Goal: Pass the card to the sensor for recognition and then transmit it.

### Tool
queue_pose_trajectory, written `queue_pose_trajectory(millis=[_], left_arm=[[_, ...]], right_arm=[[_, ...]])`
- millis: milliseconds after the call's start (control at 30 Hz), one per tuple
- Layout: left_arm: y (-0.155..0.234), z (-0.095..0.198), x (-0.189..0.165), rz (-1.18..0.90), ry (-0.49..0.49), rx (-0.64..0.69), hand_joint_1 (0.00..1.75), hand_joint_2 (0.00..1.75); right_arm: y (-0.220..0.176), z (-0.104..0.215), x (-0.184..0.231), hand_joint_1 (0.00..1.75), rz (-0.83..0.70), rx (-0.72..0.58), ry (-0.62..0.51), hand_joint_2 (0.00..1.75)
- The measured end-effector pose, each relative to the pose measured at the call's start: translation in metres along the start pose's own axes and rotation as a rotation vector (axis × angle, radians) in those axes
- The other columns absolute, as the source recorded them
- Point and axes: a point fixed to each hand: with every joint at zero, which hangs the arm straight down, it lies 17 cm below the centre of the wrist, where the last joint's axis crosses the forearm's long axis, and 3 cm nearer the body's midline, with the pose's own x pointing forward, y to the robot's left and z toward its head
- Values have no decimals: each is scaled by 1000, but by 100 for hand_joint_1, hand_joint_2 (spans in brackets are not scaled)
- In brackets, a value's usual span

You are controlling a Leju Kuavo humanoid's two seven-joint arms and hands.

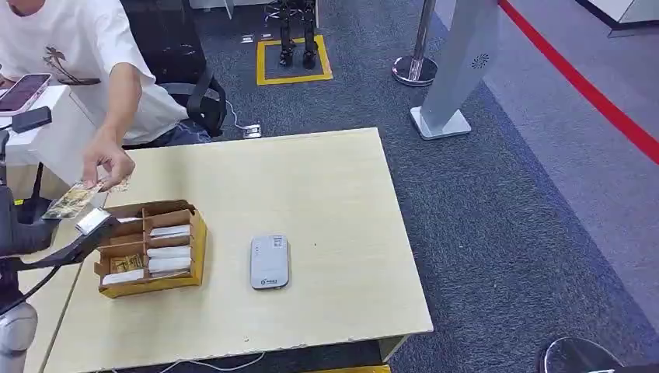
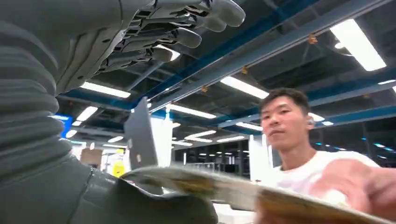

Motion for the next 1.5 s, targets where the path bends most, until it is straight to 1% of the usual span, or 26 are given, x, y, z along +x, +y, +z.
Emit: queue_pose_trajectory(millis=[367, 633, 667, 700, 733, 1500], left_arm=[[-10, -9, 21, 2, -42, -28, 0, 175], [-15, -10, 28, 11, -55, -39, 0, 175], [-16, -9, 29, 11, -57, -42, 3, 175], [-17, -9, 30, 12, -60, -44, 169, 175], [-18, -9, 31, 14, -62, -46, 175, 175], [-24, -1, 37, 25, -57, -52, 175, 175]], right_arm=[[3, 1, 0, 0, 1, 10, 4, 0], [3, 1, 0, 0, -1, 10, 4, 0], [3, 1, 0, 0, -2, 10, 5, 0], [3, 1, 0, 0, -2, 10, 5, 0], [3, 1, 0, 0, -2, 9, 5, 0], [3, 1, 1, 0, -2, 6, -1, 0]])
